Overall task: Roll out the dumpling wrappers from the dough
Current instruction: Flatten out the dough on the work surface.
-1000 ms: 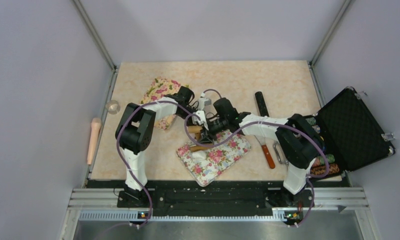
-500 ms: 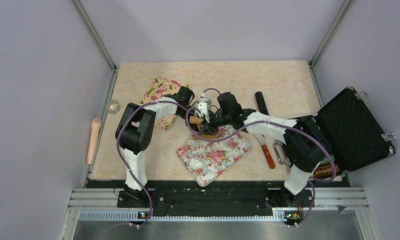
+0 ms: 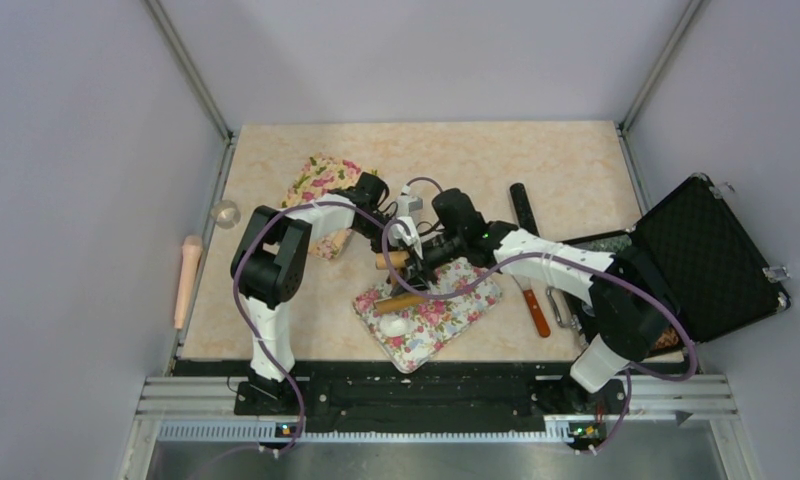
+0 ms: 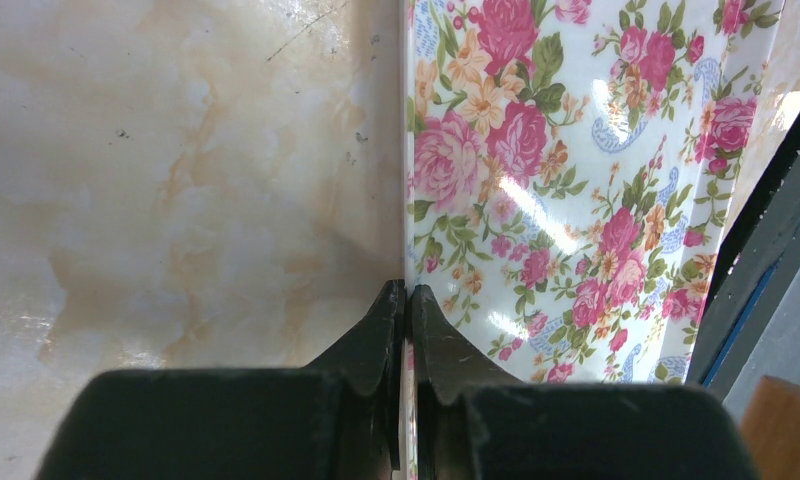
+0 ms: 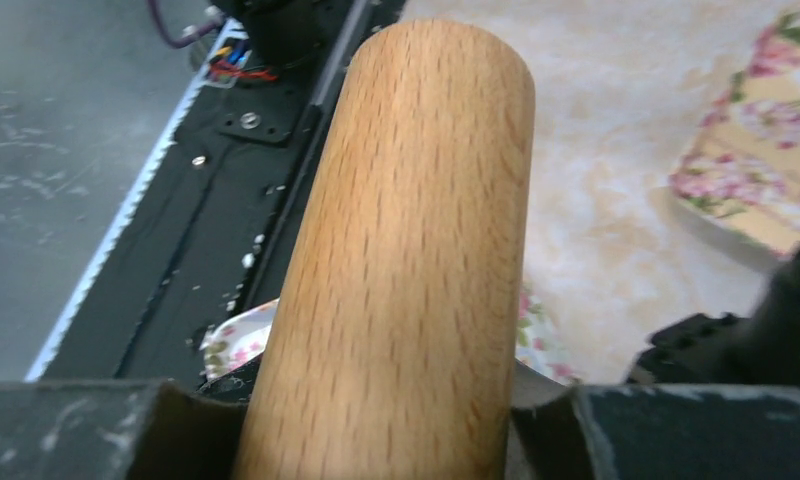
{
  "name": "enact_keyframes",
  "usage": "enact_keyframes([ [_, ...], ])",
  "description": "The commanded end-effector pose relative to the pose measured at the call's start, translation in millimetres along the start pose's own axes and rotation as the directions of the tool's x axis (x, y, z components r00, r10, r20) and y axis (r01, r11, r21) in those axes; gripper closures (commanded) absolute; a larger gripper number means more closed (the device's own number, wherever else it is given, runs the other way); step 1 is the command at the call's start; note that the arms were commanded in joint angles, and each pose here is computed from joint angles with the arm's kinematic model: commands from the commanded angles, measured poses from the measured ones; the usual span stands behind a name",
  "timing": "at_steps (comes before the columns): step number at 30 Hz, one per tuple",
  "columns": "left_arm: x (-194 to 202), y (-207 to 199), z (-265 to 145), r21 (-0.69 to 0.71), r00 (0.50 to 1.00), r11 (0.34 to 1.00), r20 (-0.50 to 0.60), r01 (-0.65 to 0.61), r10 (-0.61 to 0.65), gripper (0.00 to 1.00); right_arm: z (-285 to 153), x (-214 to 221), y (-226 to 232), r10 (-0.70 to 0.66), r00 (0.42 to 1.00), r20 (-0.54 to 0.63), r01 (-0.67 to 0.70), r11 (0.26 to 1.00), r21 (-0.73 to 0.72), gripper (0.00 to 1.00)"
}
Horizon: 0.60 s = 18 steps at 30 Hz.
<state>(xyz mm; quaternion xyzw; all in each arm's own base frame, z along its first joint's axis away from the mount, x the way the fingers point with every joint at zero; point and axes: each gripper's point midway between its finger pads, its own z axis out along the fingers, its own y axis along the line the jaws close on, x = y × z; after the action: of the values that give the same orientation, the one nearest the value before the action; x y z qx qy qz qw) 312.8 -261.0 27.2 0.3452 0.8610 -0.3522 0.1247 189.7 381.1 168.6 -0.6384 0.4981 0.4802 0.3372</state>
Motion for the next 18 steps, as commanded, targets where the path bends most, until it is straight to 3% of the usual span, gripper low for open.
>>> enact_keyframes([
  [1, -1, 0, 3, 0.014, 1.0, 1.0, -0.011, -0.011, 0.011, 1.0, 1, -20, 34, -0.054, 0.996, 0.065, 0.062, 0.989, -0.131, 1.0],
  [6, -1, 0, 3, 0.012, 1.0, 1.0, -0.012, -0.009, 0.01, 1.0, 13, -11, 50, -0.062, 0.998, 0.019, 0.064, 0.987, -0.15, 1.0],
  [18, -1, -1, 3, 0.011, 1.0, 1.0, -0.011, -0.013, 0.014, 1.0, 28, 35, 24, -0.093, 0.994, -0.062, 0.093, 0.996, -0.001, 1.0],
])
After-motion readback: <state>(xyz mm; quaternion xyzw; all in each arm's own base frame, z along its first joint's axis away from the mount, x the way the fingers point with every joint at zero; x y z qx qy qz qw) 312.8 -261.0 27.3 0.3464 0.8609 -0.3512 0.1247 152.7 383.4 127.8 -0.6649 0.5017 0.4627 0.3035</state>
